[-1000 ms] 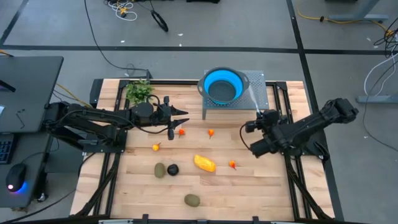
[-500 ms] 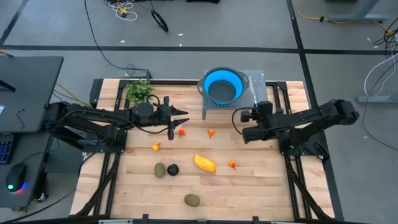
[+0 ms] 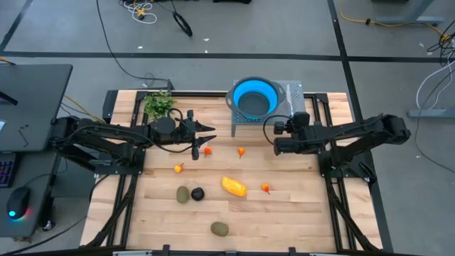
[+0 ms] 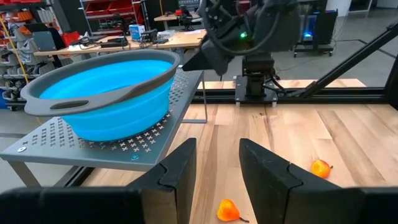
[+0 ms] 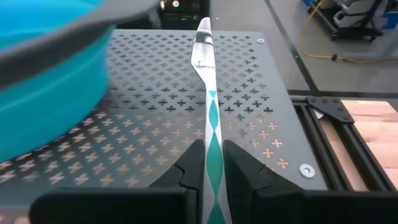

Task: Pick & Place Fruit
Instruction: Put the blue knife on the shelf

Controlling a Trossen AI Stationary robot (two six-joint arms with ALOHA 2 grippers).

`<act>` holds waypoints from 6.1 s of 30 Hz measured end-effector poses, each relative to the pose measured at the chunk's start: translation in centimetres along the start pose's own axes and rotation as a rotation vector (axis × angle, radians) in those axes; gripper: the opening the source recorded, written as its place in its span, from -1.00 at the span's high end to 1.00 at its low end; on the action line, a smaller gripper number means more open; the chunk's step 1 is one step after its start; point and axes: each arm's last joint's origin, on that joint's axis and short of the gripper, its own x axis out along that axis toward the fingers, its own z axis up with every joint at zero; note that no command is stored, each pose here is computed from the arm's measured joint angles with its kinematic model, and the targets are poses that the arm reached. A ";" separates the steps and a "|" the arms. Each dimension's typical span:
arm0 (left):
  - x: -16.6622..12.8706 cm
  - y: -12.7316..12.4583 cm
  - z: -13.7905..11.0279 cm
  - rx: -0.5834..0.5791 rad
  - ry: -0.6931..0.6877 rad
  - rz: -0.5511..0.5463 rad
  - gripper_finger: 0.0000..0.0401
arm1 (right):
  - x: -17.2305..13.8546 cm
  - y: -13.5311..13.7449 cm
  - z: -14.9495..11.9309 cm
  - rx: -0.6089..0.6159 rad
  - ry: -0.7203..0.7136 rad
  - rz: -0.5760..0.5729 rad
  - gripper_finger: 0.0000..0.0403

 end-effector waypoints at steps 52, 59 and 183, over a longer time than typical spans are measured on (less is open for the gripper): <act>0.0 0.0 -0.1 0.002 0.010 0.000 0.35 | 4.6 1.3 2.1 -0.019 0.054 -0.023 0.78; 0.0 0.0 -0.1 0.002 0.010 -0.001 0.35 | 4.6 1.2 2.1 -0.031 0.056 -0.029 0.78; 0.0 0.0 -0.2 0.000 0.018 0.000 0.35 | -1.7 -0.8 -3.2 -0.910 -0.105 0.269 0.82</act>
